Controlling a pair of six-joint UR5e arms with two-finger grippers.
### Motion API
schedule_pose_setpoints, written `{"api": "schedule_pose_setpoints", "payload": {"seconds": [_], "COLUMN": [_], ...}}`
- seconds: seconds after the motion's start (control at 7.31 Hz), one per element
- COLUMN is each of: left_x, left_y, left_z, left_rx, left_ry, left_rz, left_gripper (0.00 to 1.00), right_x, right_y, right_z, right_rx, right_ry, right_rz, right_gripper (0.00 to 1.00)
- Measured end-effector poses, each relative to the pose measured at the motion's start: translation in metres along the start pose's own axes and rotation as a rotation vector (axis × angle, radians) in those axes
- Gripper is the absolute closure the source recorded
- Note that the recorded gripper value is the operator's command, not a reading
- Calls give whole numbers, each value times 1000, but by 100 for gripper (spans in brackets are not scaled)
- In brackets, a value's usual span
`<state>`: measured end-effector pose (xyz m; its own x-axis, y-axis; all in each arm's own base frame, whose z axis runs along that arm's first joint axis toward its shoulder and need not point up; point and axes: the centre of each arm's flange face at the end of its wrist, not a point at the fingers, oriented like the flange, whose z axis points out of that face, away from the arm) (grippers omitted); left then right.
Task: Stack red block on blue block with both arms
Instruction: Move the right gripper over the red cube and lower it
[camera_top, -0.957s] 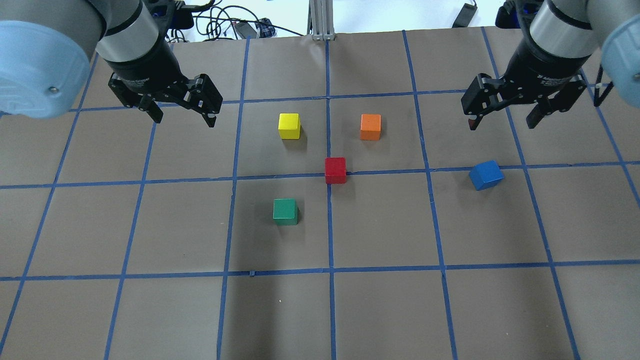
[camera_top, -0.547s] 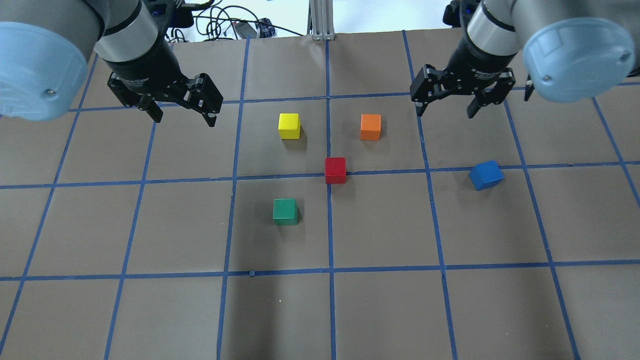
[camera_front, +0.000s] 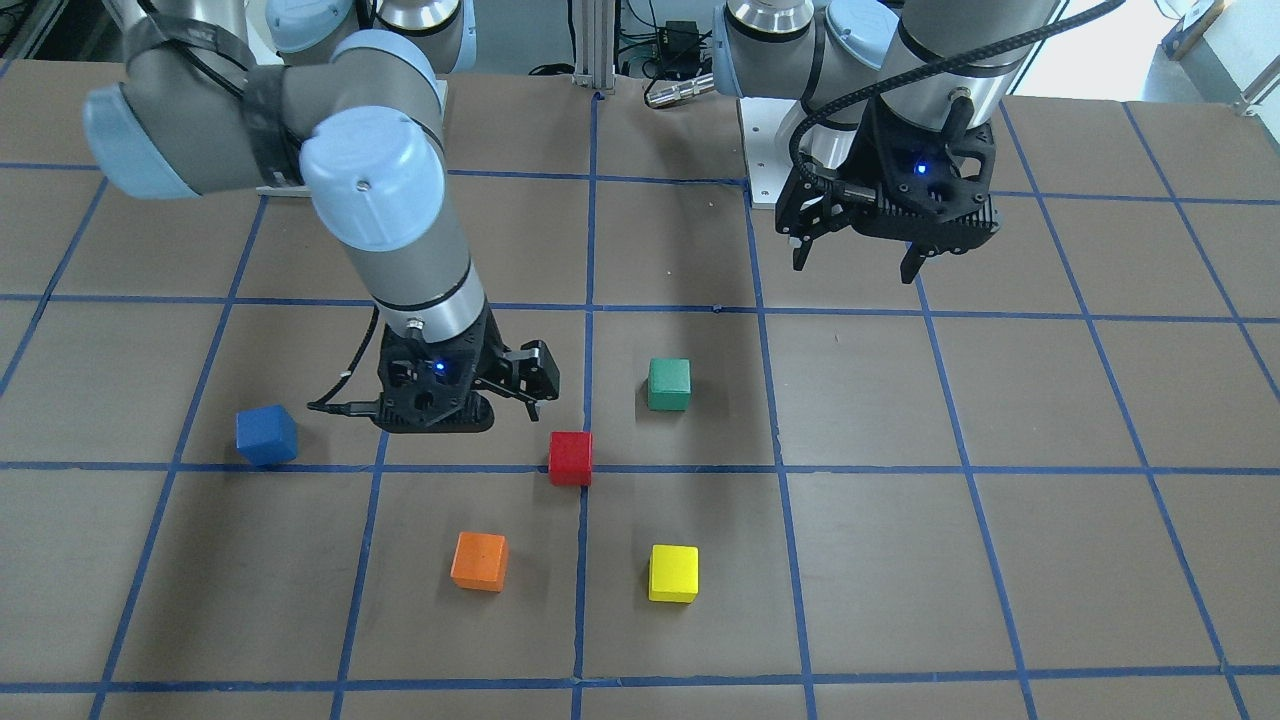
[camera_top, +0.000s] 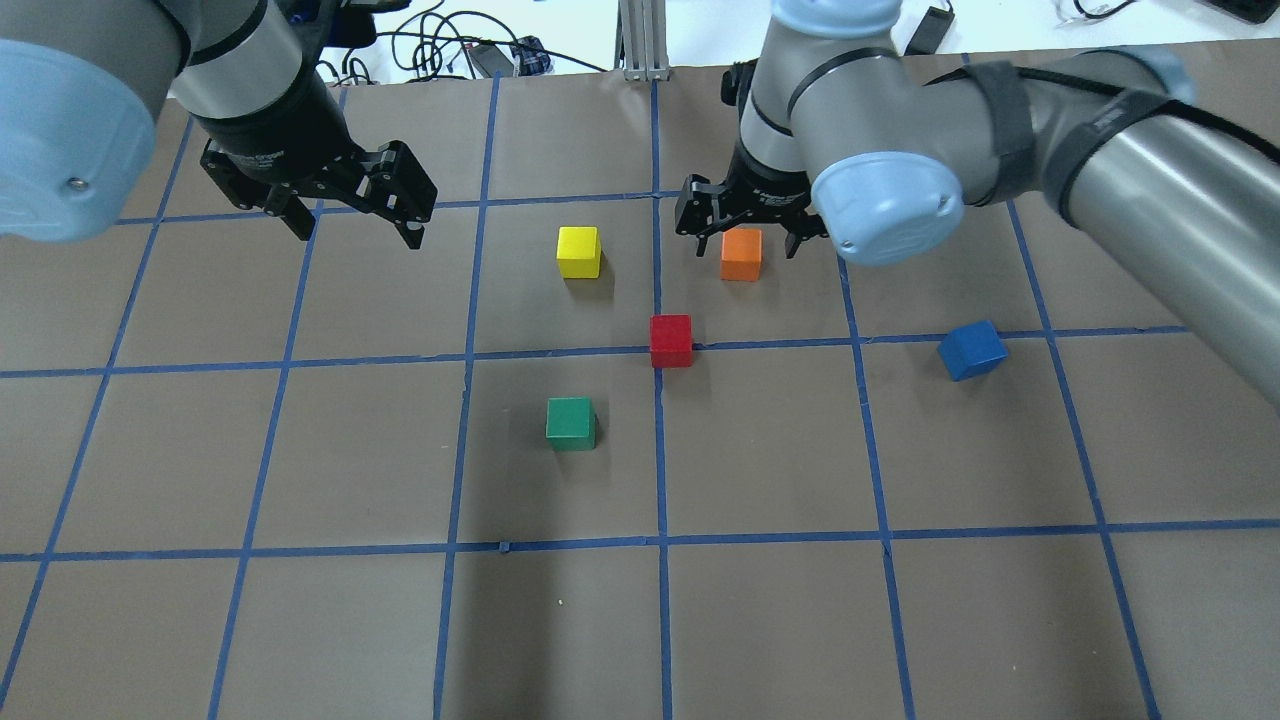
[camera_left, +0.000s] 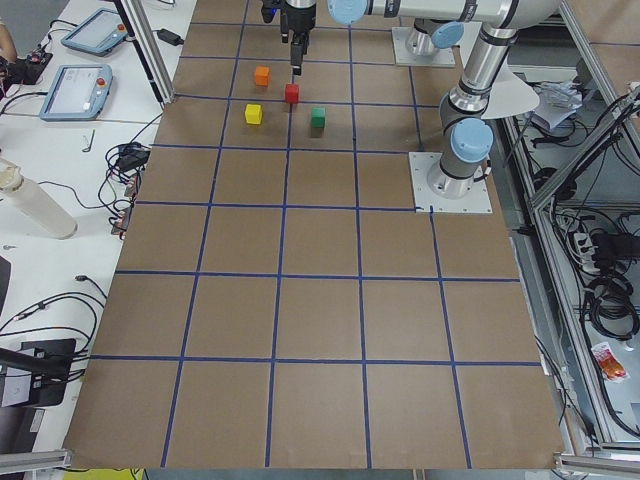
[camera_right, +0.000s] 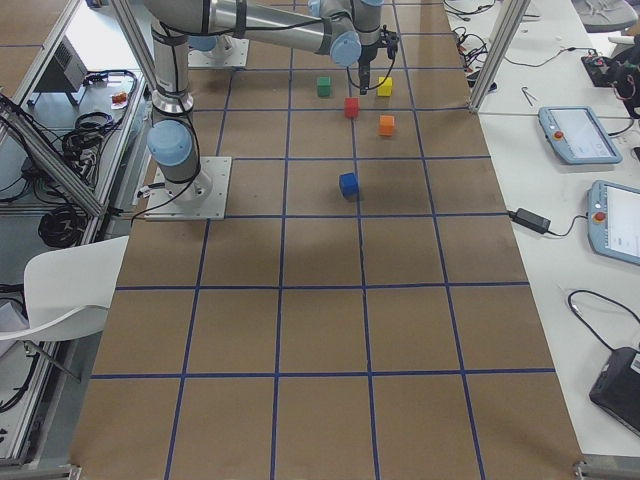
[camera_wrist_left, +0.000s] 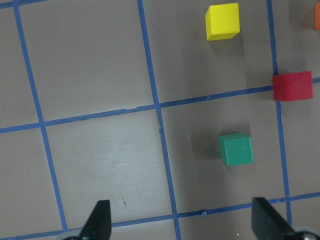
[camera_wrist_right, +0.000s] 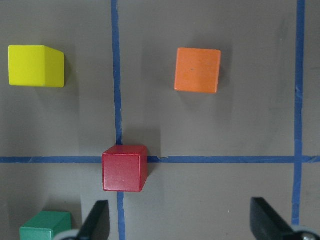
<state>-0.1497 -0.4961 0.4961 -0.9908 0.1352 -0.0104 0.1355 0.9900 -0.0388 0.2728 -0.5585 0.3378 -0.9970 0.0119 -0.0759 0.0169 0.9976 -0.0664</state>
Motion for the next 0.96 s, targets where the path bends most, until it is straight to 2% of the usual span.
{"api": "schedule_pose_setpoints", "payload": {"seconds": [0.14,0.27,0.55,0.96], "left_x": [0,0,0,0], "left_y": [1,2,4,7], "left_z": [0,1,2,3], "left_rx": [-2,-4,-8,-12], "left_ry": [2,3,0,-4], "left_rz": [-1,-1,0,1], "left_gripper": [0,0,0,0], "right_x": [-11,-20,-44,-58], "right_y": [2,4,6,5], "right_z": [22,39,68,111], "right_rx": [-7,-13,-2,-27], "right_ry": [38,53,50,43], "right_rz": [-1,6,28,35], "right_gripper": [0,0,0,0]}}
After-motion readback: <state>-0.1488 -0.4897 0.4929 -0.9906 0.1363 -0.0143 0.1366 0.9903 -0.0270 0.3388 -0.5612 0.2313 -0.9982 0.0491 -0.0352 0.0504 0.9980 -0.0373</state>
